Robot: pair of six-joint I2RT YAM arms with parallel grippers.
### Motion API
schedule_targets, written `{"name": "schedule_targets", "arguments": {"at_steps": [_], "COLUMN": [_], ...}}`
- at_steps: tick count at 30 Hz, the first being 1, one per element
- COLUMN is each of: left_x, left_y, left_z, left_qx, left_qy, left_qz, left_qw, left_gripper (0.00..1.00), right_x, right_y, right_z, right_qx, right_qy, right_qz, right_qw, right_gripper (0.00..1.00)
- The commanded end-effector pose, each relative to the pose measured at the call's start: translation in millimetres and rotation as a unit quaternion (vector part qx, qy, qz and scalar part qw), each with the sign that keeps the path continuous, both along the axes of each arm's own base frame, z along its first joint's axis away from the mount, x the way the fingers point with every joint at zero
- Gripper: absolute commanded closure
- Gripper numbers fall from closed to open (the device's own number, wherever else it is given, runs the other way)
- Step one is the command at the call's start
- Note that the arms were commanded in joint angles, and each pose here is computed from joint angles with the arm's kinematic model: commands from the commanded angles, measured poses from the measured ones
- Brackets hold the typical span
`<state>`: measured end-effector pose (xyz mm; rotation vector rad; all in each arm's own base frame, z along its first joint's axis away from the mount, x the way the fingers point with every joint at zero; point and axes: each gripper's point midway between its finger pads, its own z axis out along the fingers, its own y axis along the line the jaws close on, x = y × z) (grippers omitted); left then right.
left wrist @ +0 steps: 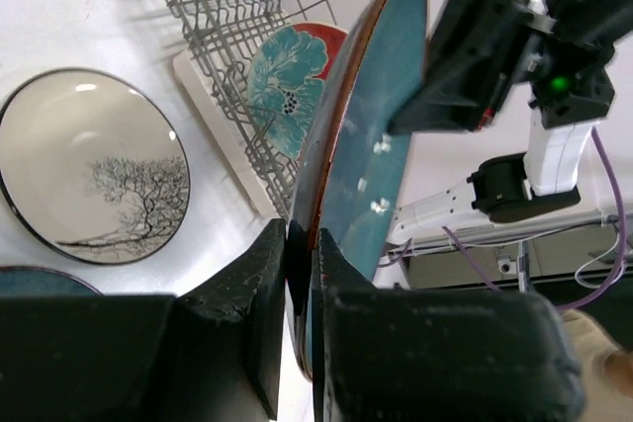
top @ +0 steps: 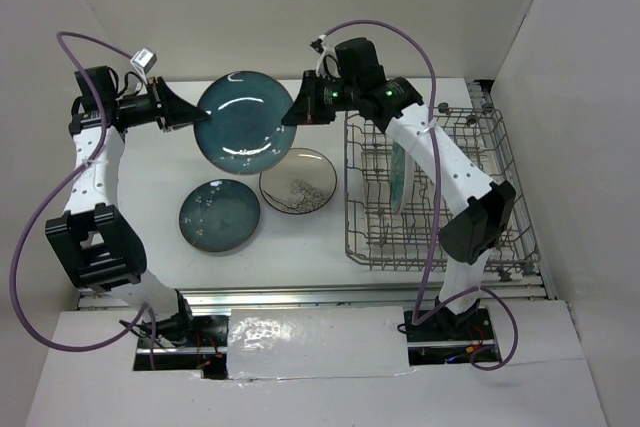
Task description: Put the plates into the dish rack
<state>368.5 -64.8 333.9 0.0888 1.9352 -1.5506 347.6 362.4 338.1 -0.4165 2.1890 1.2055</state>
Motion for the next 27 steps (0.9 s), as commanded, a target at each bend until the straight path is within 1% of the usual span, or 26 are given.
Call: {"name": "schedule_targets", "arguments": {"at_steps": [1, 4, 5, 6, 7, 8, 9, 11, 12, 14, 15, 16, 17, 18, 19, 20, 21, 22, 25, 26, 27], "left_x": [-39, -48, -46, -46, -46, -45, -42, -40, -39, -34, -34, -35, -39, -35, -34, -34, -36, -39, -43, -44, -45], "left_y": [-14, -15, -14, -15, -15, -15, -15, -14, -13, -8, -6, -5, -5, -1, 4, 5, 5, 6, 4, 3, 3], "left_z": [43, 47, 49, 50, 52, 51, 49, 48, 46, 40, 37, 32, 34, 30, 23, 20, 15, 16, 11, 9, 5], "left_qx": [-0.027, -0.039, -0.038, -0.040, -0.036, -0.024, -0.014, 0.011, 0.019, 0.038, 0.042, 0.041, 0.048, 0.062, 0.075, 0.079, 0.078, 0.082, 0.080, 0.081, 0.080], "left_qy": [-0.043, -0.054, -0.059, -0.056, -0.054, -0.052, -0.047, -0.044, -0.040, -0.013, -0.005, 0.011, 0.007, 0.010, 0.024, 0.030, 0.041, 0.038, 0.044, 0.047, 0.054], "left_qz": [-0.066, -0.094, -0.095, -0.094, -0.087, -0.066, -0.051, -0.016, -0.002, 0.039, 0.049, 0.060, 0.071, 0.096, 0.129, 0.139, 0.148, 0.154, 0.152, 0.150, 0.149], "left_qw": [0.997, 0.993, 0.993, 0.993, 0.994, 0.996, 0.997, 0.999, 0.999, 0.998, 0.998, 0.997, 0.996, 0.993, 0.988, 0.987, 0.985, 0.984, 0.984, 0.984, 0.984], "left_gripper": [1.00, 0.99, 0.72, 0.56, 0.43, 0.24, 0.11, 0.08, 0.08, 0.07, 0.07, 0.07, 0.07, 0.07, 0.07, 0.07, 0.07, 0.07, 0.08, 0.08, 0.08], "right_x": [-13, -15, -14, -17, -15, -13, -12, -8, -8, -6, -11, -11, -14, -26, -28, -28, -28, -26, -29, -33, -32], "right_y": [13, 7, 3, -4, -8, -19, -27, -44, -59, -81, -101, -110, -121, -139, -159, -170, -185, -202, -242, -267, -280], "right_z": [25, 33, 39, 48, 56, 69, 78, 101, 120, 140, 160, 159, 172, 189, 196, 198, 206, 205, 210, 214, 205], "right_qx": [0.040, 0.038, 0.035, 0.033, 0.033, 0.030, 0.031, 0.037, 0.040, 0.041, 0.047, 0.040, 0.051, 0.058, 0.052, 0.045, 0.035, 0.017, -0.021, -0.038, -0.060], "right_qy": [-0.037, -0.048, -0.063, -0.074, -0.086, -0.110, -0.121, -0.149, -0.172, -0.199, -0.225, -0.231, -0.252, -0.277, -0.291, -0.295, -0.308, -0.307, -0.320, -0.326, -0.322], "right_qz": [0.045, 0.037, 0.031, 0.023, 0.011, -0.011, -0.026, -0.058, -0.090, -0.135, -0.173, -0.190, -0.209, -0.231, -0.270, -0.292, -0.315, -0.351, -0.420, -0.468, -0.490], "right_qw": [0.997, 0.997, 0.997, 0.996, 0.996, 0.993, 0.992, 0.986, 0.980, 0.970, 0.958, 0.953, 0.943, 0.931, 0.916, 0.909, 0.897, 0.884, 0.849, 0.821, 0.808], "right_gripper": [1.00, 1.00, 1.00, 1.00, 1.00, 1.00, 1.00, 1.00, 1.00, 1.00, 1.00, 1.00, 1.00, 1.00, 1.00, 1.00, 1.00, 1.00, 1.00, 1.00, 1.00]}}
